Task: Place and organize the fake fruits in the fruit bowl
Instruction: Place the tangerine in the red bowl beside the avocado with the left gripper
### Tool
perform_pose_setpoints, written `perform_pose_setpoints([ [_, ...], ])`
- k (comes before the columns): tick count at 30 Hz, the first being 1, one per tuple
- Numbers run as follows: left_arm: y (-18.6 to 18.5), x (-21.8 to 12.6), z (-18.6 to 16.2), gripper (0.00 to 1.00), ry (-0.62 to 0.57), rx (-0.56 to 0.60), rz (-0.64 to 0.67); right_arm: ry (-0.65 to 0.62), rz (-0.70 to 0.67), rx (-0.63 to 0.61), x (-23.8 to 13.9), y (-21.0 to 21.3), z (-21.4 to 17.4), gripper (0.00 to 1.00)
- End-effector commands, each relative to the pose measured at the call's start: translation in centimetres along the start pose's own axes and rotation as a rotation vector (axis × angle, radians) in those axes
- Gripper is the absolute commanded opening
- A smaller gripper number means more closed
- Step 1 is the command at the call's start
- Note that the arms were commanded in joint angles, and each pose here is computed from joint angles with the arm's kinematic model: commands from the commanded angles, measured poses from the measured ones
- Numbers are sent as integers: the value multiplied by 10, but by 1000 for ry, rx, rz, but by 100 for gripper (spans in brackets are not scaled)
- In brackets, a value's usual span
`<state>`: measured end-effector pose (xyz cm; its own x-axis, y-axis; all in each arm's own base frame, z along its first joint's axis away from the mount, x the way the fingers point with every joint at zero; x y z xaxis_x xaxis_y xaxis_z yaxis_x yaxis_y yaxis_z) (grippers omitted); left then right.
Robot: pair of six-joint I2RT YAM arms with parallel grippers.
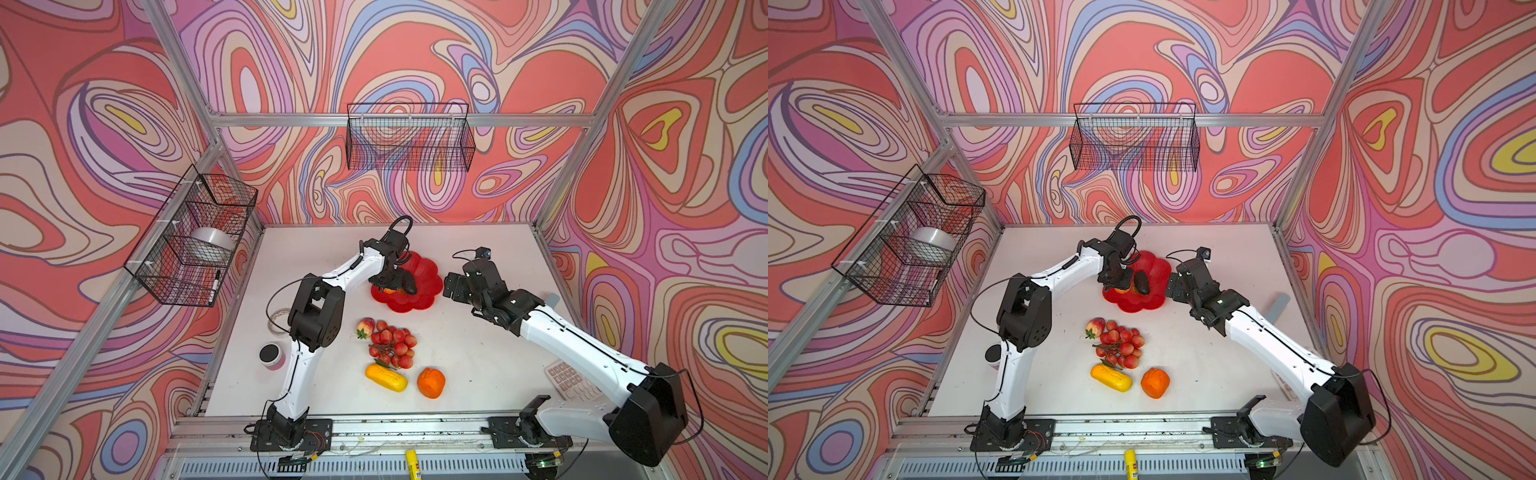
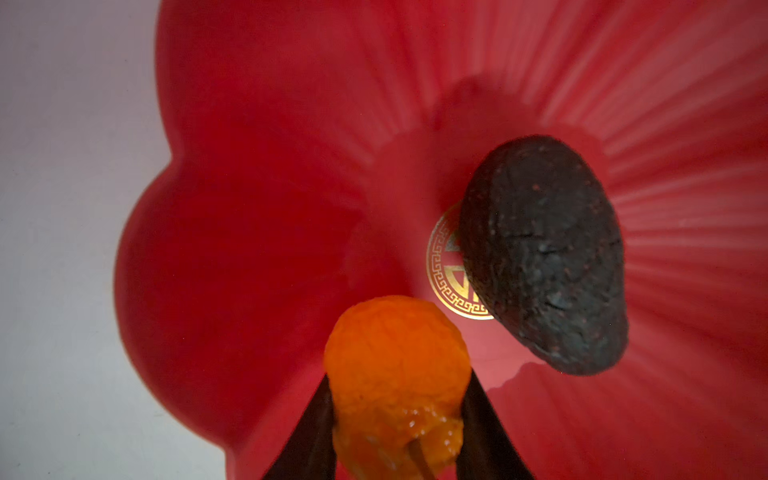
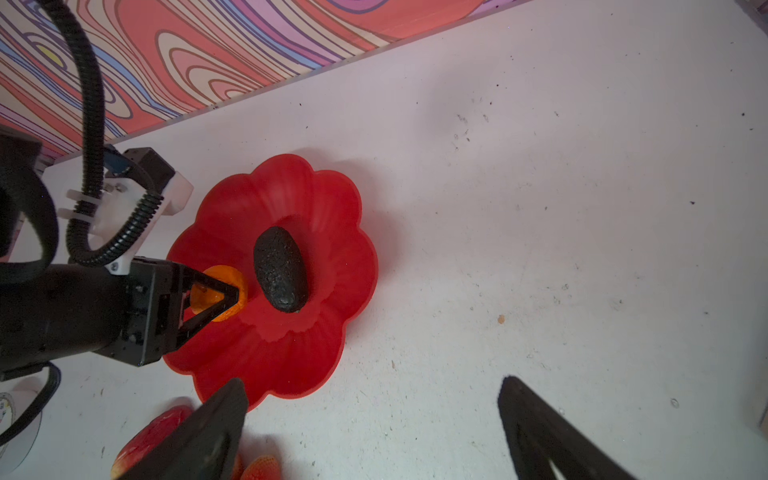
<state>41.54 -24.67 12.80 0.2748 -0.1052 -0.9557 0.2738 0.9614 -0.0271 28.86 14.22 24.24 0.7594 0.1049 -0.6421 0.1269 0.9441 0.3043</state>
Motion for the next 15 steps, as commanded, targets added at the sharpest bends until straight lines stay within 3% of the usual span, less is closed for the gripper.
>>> perform_pose_setpoints([
  [1, 1, 6, -3, 40, 41, -6, 27, 14, -32, 10, 0, -7, -3, 98],
  [3, 0, 7, -2, 52, 40, -11, 22, 19, -42, 9, -2, -8, -4, 98],
  [8, -5, -12, 6, 64, -21, -37, -27, 61, -52, 1, -4, -12, -9, 98],
  [15, -6, -88, 27, 73, -248, -93, -119, 288, 6, -53, -6, -7, -56, 95],
])
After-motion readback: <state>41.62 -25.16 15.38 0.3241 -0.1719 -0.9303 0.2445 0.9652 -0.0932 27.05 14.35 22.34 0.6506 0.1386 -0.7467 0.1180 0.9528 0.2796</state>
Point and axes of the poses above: each gripper's point midway between its finger pads, its own x axis out along the fingers, its own y axis along the line the jaws close on, z = x × y, the point moved 7 cm from there along -x, back along the fingers, and after that the axes turned 3 degrees about x, right-handed, at the moved point
